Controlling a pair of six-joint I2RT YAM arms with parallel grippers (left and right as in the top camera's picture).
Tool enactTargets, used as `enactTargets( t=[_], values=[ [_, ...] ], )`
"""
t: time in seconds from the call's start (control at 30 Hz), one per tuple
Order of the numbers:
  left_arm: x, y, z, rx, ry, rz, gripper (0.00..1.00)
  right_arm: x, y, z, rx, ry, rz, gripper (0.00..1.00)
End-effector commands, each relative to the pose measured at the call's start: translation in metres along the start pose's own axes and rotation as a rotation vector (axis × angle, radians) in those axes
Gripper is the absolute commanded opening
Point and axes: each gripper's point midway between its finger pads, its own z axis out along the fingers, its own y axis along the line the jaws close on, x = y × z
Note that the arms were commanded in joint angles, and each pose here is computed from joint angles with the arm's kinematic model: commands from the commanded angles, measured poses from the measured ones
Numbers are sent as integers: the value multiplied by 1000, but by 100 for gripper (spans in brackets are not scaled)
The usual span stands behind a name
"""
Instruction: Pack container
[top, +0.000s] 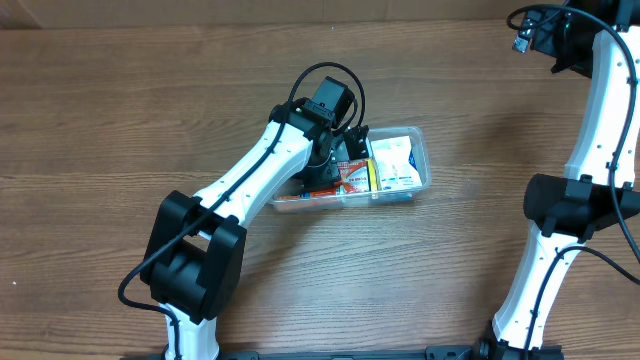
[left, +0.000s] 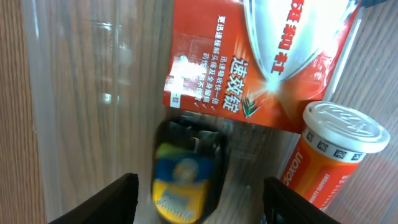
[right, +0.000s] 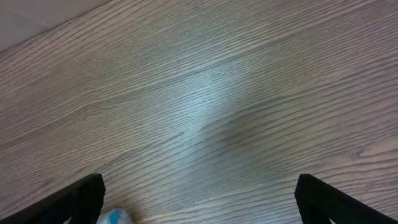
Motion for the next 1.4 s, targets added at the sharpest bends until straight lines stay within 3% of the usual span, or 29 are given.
enactTargets(
  t=[0.0, 0.13, 0.27, 0.43, 0.8, 0.93, 1.17, 1.37],
  values=[
    [-2, 4, -2, -13, -14, 10, 68, -6, 2, -12, -8, -40, 1, 100],
    [-8, 17, -8, -67, -24, -60, 77, -6, 2, -12, -8, -40, 1, 100],
    [-24, 36, -37, -129, -73, -213, 100, -6, 2, -12, -8, -40, 1, 100],
    [-20, 69, -115, -257, -70, -500, 100, -6, 2, -12, -8, -40, 1, 100],
    [-3, 59, -243, -303, -198, -687, 100, -6, 2, -12, -8, -40, 1, 100],
    [2, 59, -250, -322, -197, -687, 100, -6, 2, -12, -8, -40, 1, 100],
    [48, 26, -241, -269, 42, -684, 100, -6, 2, -12, -8, -40, 1, 100],
    [60, 40, -248, -307, 16, -757, 100, -6, 2, -12, -8, -40, 1, 100]
  ],
)
